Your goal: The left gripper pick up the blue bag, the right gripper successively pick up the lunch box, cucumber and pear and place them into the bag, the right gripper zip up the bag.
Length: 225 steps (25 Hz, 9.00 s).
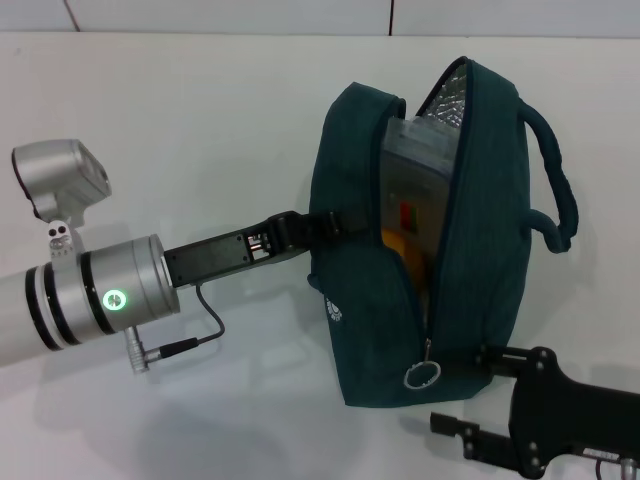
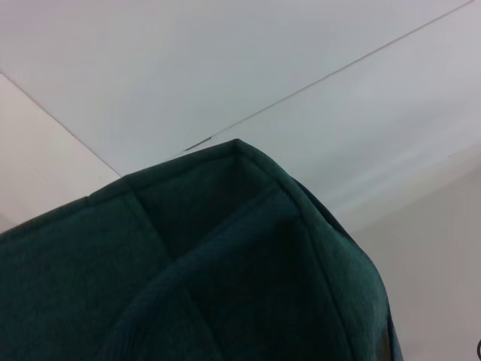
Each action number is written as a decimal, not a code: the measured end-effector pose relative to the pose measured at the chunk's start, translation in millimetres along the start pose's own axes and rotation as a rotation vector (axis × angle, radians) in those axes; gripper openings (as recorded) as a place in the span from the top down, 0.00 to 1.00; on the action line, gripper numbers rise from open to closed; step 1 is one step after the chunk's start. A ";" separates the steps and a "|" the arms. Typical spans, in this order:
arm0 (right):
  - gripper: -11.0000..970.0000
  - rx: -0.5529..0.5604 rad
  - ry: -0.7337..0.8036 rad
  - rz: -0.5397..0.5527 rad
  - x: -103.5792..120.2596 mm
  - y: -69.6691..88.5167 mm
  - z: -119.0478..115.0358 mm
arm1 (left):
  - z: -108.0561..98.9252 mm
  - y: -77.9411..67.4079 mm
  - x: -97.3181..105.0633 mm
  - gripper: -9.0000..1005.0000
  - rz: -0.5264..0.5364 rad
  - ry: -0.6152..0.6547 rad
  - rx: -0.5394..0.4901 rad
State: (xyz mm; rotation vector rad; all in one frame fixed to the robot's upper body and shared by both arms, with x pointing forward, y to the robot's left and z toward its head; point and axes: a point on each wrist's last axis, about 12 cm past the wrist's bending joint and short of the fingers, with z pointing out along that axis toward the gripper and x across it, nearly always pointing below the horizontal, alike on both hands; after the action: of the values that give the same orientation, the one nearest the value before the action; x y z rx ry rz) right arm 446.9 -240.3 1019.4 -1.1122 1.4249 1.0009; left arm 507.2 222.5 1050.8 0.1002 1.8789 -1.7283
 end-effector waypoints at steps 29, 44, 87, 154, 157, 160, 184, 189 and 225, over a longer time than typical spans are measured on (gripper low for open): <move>0.43 -0.003 0.025 0.026 3.1 1.2 16.7 | -2.0 0.2 1.9 0.94 -0.005 -0.002 0.000; 0.51 0.023 0.012 0.033 2.7 0.1 14.2 | -5.3 1.1 5.0 0.94 -0.012 -0.007 -0.005; 0.98 0.128 -0.172 -0.002 -5.6 13.7 -12.9 | -9.1 1.9 7.0 0.94 -0.017 -0.012 -0.011; 0.98 0.191 -0.398 -0.332 -111.7 -87.1 57.8 | -77.0 -4.4 -13.4 0.13 0.345 -0.384 -0.105; 0.98 0.203 -0.392 -0.337 -114.8 -92.4 59.4 | -73.9 -4.7 -13.6 0.14 0.344 -0.377 -0.096; 0.98 0.192 -0.357 -0.324 -110.4 -92.3 66.7 | -72.0 -4.7 -13.5 0.14 0.341 -0.375 -0.092; 0.98 0.077 -0.277 -0.359 -118.0 -93.0 102.0 | -69.6 -4.4 -6.4 0.17 0.325 -0.354 -0.079; 0.98 0.064 -0.278 -0.366 -121.4 -93.8 106.0 | -62.8 -3.7 -0.9 0.18 0.344 -0.279 -0.072; 0.98 0.065 -0.285 -0.317 -110.7 -84.3 96.5 | -49.8 -2.8 -5.5 0.48 0.474 -0.237 -0.079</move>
State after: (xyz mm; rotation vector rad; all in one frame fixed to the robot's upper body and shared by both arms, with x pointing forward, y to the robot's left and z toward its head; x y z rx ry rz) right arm 555.7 -152.6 1115.0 -1.0607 1.0096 0.8409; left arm 492.7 270.3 1055.6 0.2738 1.5898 -1.2828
